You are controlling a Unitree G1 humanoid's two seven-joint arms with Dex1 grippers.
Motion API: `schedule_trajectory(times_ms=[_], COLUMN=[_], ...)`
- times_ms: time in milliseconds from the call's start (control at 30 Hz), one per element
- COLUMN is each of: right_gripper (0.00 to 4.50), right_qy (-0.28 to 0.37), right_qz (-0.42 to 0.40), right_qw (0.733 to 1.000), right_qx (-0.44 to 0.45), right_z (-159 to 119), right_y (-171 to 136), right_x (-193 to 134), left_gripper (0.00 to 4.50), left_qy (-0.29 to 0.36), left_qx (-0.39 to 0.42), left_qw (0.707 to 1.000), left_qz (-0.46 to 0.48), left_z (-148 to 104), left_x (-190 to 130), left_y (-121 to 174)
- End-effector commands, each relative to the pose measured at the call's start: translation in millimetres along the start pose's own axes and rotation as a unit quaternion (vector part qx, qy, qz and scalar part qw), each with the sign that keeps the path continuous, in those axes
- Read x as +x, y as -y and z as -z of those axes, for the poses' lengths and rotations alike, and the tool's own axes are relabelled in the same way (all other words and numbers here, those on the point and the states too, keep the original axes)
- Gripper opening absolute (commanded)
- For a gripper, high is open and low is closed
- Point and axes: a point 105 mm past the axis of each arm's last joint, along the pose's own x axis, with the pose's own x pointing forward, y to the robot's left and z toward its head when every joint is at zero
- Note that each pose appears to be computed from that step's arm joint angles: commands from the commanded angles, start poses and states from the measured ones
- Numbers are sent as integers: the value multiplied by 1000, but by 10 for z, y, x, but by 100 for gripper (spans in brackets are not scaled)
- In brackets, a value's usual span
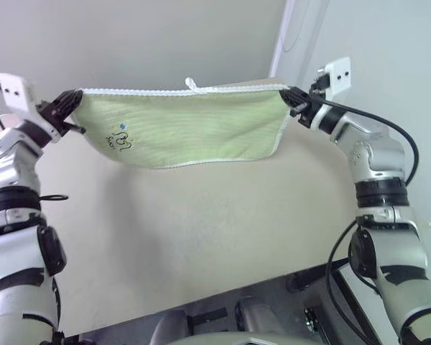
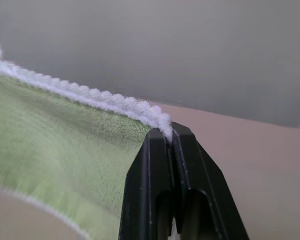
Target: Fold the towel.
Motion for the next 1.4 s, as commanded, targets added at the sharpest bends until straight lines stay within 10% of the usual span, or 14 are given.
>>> schedule_trajectory(times_ms=[33, 633, 1400], right_gripper=[2, 2, 2], right_qy=[-4, -213, -215], right_qz=[-62, -215, -54], right_qw=[998, 951, 972], right_qx=[3, 60, 82], right_z=[-49, 679, 1344], right_y=[-247, -1078, -711], right_x=[-302, -1427, -607], left_gripper=[0, 0, 0], left_qy=[-24, -205, -198], left_qx=[20, 0, -30], left_qw=[999, 977, 980], left_qz=[43, 61, -3], left_z=[-5, 527, 1168], left_x=[-391, -1563, -922], left_y=[74, 407, 365])
